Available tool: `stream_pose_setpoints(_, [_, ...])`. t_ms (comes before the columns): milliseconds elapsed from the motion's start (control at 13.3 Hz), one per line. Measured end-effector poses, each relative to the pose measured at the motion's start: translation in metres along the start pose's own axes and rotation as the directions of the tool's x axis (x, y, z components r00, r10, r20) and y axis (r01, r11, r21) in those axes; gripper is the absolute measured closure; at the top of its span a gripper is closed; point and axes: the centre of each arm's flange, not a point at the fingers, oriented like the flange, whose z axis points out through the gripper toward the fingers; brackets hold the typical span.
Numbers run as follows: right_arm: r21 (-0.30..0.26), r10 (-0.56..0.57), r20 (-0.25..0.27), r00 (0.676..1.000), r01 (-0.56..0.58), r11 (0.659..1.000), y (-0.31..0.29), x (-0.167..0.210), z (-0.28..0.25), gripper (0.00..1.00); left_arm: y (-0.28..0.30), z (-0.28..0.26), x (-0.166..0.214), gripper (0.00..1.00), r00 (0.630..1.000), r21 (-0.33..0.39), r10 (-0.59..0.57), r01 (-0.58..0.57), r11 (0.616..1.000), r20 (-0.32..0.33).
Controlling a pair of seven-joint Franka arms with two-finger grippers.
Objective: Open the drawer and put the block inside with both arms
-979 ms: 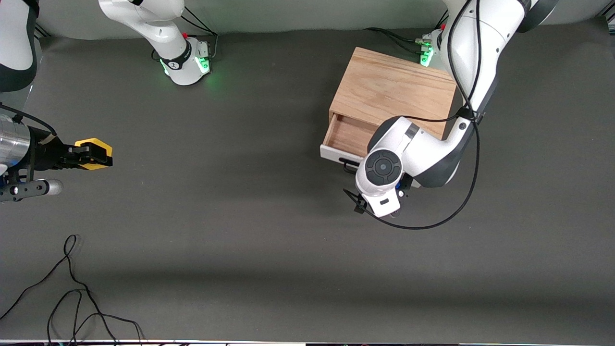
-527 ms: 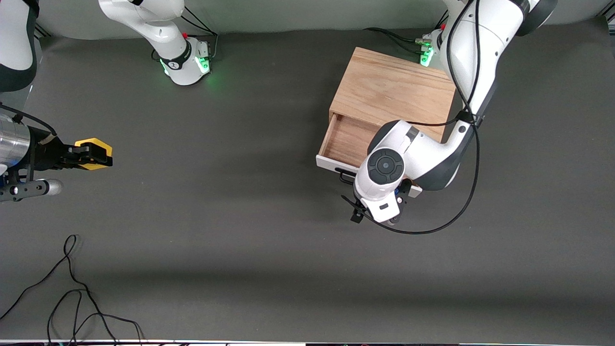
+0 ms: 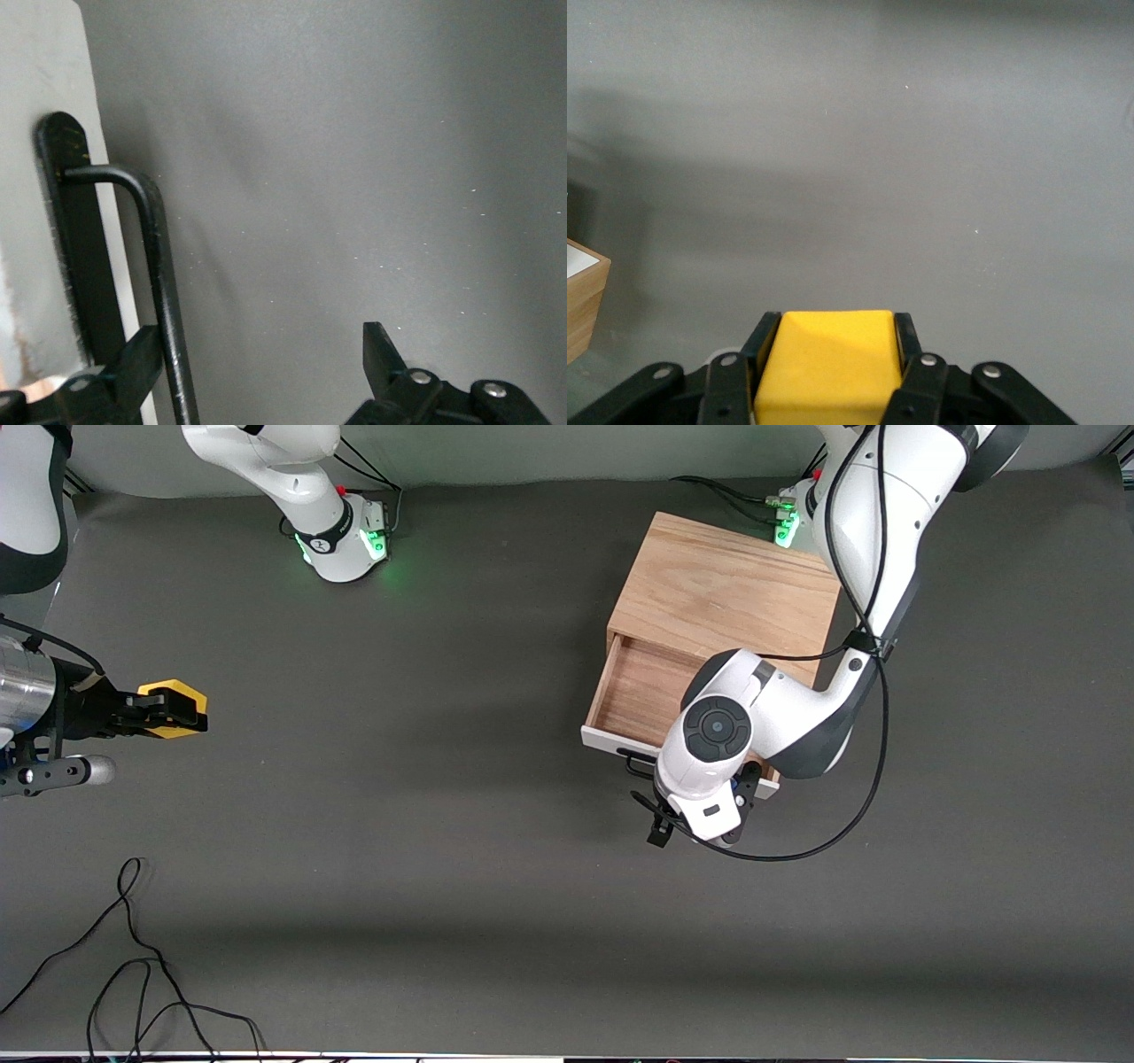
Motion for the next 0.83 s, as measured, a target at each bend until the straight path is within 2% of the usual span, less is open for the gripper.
stream_pose_setpoints(151, [0.0, 0.0, 0.0, 1.0, 0.0, 1.0, 0.0, 0.0, 0.0, 0.44, 0.012, -0.028, 0.004, 0.0, 1.0, -0.048, -0.006, 0.006, 0.999, -0.002])
stream_pose_setpoints(377, [-0.001, -0.007, 0.001, 1.0, 0.007, 1.0, -0.006, 0.0, 0.001, 0.44, 0.013, -0.078, 0.006, 0.0, 1.0, -0.027, -0.012, 0.012, 1.0, -0.023])
stream_pose_setpoints(603, [-0.016, 0.047, 0.008, 0.999, -0.047, 0.999, -0.053, 0.0, 0.006, 0.44, -0.005, -0.148, 0.021, 0.0, 0.996, 0.034, 0.071, -0.069, 0.997, -0.051])
stream_pose_setpoints(828, [-0.043, 0.108, 0.016, 0.994, -0.107, 0.993, -0.136, -0.003, 0.023, 0.44, -0.045, -0.222, 0.093, 0.0, 0.974, 0.137, 0.228, -0.227, 0.964, 0.009])
